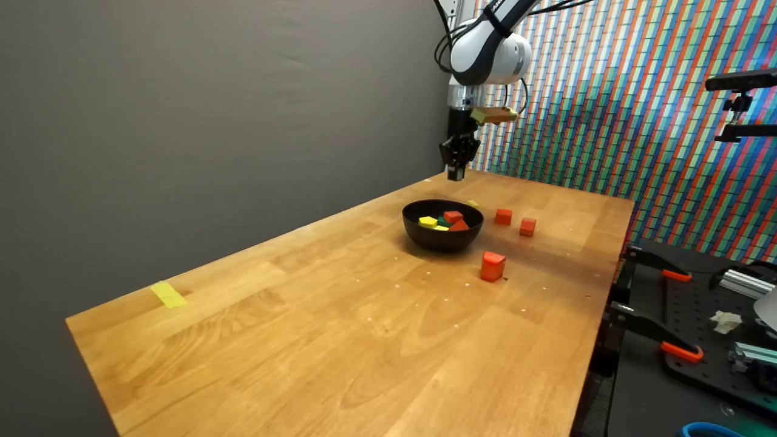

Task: Put the blocks in the bowl

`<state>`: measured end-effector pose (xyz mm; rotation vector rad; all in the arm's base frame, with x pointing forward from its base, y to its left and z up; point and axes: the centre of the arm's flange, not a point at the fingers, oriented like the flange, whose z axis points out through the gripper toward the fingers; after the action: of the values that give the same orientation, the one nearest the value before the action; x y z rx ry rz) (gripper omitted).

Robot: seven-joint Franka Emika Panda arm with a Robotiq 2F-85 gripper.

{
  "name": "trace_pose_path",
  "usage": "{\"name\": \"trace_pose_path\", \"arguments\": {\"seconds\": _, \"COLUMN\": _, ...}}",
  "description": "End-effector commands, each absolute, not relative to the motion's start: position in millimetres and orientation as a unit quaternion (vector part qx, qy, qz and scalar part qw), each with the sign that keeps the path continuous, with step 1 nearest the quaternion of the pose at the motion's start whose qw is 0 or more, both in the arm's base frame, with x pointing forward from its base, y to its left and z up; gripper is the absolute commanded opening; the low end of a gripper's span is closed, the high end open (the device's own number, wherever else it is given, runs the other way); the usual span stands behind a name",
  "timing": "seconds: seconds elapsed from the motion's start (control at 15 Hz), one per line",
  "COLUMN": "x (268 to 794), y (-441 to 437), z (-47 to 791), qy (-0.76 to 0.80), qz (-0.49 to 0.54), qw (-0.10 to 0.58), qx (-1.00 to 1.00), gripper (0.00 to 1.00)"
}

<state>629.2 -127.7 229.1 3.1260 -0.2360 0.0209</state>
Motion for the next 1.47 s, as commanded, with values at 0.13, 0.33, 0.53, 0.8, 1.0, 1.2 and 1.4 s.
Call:
{"name": "trace_pose_path", "arguments": {"seconds": 0.13, "x": 584.8, "y": -34.2, "z": 306.6, "qy": 0.053, "qz": 0.034, "qw": -0.055, "qx": 0.996, "gripper": 0.15}}
{"name": "trace_pose_path", "arguments": {"seconds": 0.33, "x": 583.4, "y": 17.3, "z": 294.0, "qy": 0.094, "qz": -0.001, "qw": -0.11, "qx": 0.989, "gripper": 0.15}}
{"name": "trace_pose_path", "arguments": {"seconds": 0.53, "x": 581.1, "y": 40.9, "z": 265.0, "qy": 0.083, "qz": -0.051, "qw": -0.131, "qx": 0.987, "gripper": 0.15}}
{"name": "trace_pose_path", "arguments": {"seconds": 0.8, "x": 574.8, "y": 35.7, "z": 236.0, "qy": 0.059, "qz": -0.079, "qw": -0.131, "qx": 0.986, "gripper": 0.59}}
{"name": "trace_pose_path", "arguments": {"seconds": 1.0, "x": 563.9, "y": 17.4, "z": 248.4, "qy": 0.055, "qz": -0.076, "qw": -0.135, "qx": 0.986, "gripper": 0.84}}
{"name": "trace_pose_path", "arguments": {"seconds": 1.2, "x": 536.8, "y": -15.7, "z": 283.8, "qy": 0.034, "qz": -0.056, "qw": -0.124, "qx": 0.99, "gripper": 1.0}}
{"name": "trace_pose_path", "arguments": {"seconds": 1.4, "x": 494.5, "y": -31.1, "z": 301.7, "qy": 0.025, "qz": -0.061, "qw": -0.116, "qx": 0.991, "gripper": 1.0}}
